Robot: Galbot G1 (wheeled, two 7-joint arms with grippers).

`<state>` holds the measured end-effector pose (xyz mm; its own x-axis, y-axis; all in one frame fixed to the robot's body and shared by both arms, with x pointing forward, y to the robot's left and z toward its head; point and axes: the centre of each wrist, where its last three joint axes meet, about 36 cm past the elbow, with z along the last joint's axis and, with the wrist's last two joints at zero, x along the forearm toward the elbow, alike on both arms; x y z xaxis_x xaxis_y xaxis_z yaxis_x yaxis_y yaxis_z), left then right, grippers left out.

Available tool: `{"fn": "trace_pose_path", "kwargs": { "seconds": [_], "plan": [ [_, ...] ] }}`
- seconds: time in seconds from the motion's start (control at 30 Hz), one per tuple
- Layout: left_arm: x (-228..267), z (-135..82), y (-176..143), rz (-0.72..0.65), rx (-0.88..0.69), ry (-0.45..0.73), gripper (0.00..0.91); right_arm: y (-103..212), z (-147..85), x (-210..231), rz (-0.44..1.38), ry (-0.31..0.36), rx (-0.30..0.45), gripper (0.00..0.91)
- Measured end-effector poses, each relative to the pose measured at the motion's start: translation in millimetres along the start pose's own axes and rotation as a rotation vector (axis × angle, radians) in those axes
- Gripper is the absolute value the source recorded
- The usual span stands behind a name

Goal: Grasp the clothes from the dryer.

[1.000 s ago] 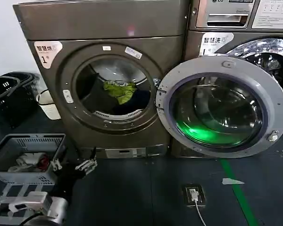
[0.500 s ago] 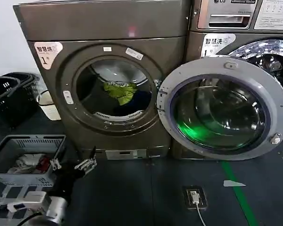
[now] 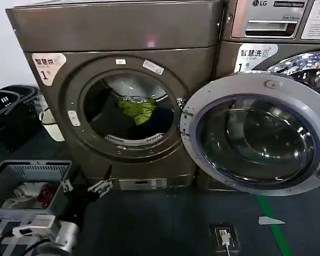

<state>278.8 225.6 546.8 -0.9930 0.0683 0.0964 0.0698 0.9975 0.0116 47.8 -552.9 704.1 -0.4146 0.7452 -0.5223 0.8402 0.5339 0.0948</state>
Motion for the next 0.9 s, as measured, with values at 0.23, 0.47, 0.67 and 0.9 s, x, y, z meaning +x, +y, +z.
{"fn": "trace_pose_path", "kwargs": {
  "seconds": [0.23,0.47,0.67,0.9],
  "plan": [
    [-1.4,1.5,-0.6,0.001,0.004,0.004,0.907,-1.0,0.7,-0.1,0.004,-0.001,-0.003,0.907],
    [-2.4,2.3,-0.6,0.002,0.004,0.006,0.907,-0.6,2.1,0.6,0.005,0.001,-0.007,0.907],
    [-3.2,3.1,-0.6,0.002,0.004,0.008,0.907,0.1,2.6,1.3,0.003,0.002,-0.008,0.907],
    [-3.3,3.3,-0.6,0.003,0.004,0.009,0.907,-0.1,2.7,1.4,0.003,0.003,-0.008,0.907]
  ]
}}
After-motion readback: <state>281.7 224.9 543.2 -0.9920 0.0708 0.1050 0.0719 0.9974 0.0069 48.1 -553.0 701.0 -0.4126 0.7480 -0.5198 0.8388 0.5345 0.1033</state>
